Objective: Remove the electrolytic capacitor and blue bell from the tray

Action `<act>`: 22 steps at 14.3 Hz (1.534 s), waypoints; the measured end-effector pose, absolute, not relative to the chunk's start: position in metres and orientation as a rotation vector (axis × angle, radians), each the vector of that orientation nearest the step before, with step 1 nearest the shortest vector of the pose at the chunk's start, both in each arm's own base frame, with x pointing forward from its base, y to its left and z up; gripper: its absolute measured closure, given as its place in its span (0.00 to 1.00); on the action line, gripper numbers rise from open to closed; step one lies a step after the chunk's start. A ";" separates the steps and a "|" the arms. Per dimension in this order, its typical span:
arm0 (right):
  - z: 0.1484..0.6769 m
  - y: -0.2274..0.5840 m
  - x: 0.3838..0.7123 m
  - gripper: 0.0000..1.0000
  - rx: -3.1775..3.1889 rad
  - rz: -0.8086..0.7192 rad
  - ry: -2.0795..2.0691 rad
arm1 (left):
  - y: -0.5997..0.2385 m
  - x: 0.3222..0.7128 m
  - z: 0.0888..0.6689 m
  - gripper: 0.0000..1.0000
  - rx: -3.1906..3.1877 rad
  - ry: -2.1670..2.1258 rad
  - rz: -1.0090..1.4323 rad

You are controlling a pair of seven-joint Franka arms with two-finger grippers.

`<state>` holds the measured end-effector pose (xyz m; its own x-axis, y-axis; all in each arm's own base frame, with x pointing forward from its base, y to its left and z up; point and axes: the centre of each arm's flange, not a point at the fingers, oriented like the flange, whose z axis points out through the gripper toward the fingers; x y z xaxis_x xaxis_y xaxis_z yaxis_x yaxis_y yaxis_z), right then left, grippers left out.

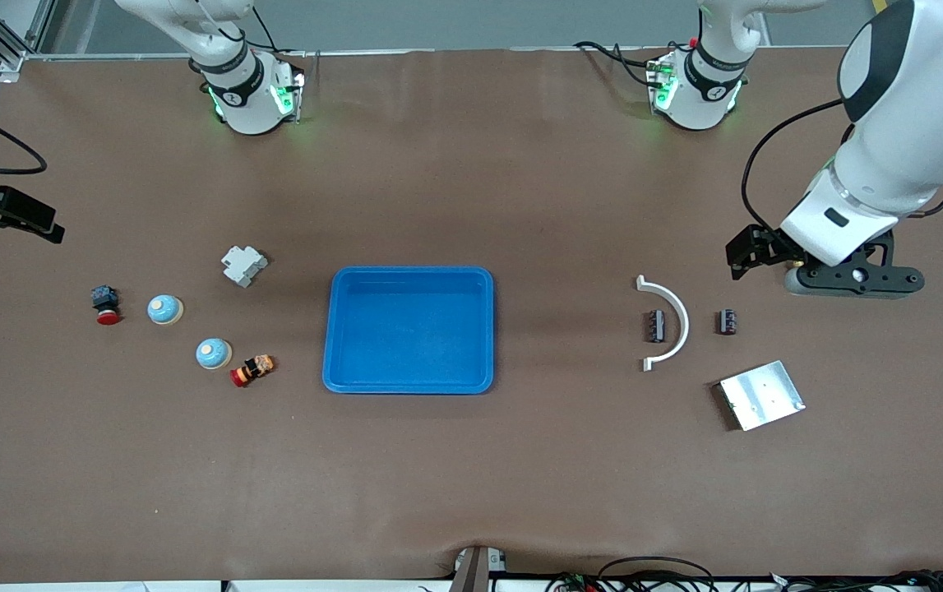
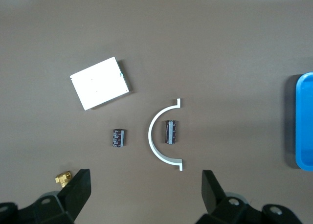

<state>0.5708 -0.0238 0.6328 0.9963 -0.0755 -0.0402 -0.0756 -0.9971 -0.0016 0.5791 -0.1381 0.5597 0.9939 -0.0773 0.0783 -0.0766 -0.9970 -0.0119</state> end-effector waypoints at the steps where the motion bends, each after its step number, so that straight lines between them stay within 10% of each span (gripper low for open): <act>1: 0.633 -0.024 0.571 0.00 -3.136 0.063 0.119 | -0.141 0.577 0.562 0.00 -3.128 0.121 -0.126; 22: 0.633 -0.024 0.571 0.00 -3.136 0.063 0.119 | -0.152 0.558 0.612 0.00 -3.141 0.120 -0.057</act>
<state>0.5708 -0.0240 0.6328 0.9963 -0.0757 -0.0402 -0.0758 -0.9971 -0.0016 0.5579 -0.1515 0.6122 0.9964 -0.0760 0.0364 -0.0761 -0.9971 0.0012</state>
